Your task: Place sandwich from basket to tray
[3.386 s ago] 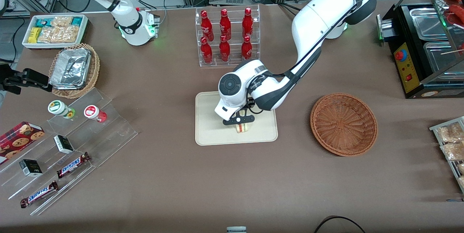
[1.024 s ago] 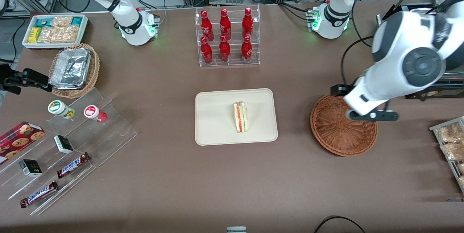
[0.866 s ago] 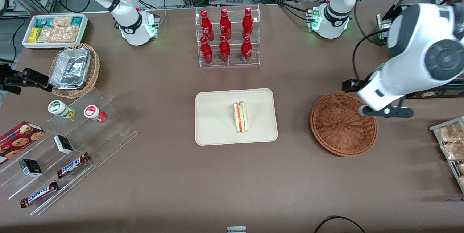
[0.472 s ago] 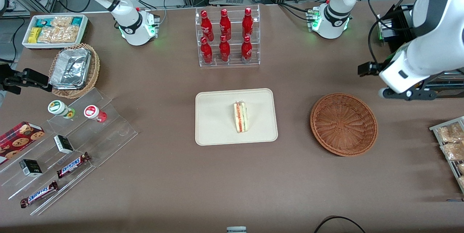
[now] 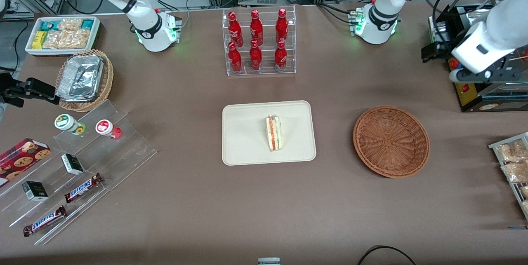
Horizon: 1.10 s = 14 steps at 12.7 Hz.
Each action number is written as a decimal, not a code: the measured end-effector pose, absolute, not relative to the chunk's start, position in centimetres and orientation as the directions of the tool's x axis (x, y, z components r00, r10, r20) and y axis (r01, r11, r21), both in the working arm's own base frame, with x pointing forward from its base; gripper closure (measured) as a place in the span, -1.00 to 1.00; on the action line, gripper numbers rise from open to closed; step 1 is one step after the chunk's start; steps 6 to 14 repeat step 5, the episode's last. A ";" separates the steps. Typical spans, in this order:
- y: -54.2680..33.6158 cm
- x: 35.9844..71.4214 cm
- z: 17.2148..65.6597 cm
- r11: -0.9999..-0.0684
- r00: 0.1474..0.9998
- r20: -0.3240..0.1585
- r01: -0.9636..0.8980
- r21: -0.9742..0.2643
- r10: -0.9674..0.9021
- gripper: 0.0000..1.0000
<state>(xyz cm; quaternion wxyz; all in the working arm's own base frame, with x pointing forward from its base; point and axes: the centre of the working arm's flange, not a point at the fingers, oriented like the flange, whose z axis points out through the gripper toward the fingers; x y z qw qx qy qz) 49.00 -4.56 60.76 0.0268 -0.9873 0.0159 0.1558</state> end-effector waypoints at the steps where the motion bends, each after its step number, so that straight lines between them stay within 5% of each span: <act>1: -4.0 48.7 61.2 -0.998 0.952 -0.305 -0.031 -0.046 -0.015 -1.00; 5: -3.5 49.4 63.5 -0.999 0.975 -0.223 -0.024 -0.045 -0.013 -1.00; 14: -3.5 49.4 63.5 -0.999 0.975 -0.223 -0.024 -0.045 -0.013 -1.00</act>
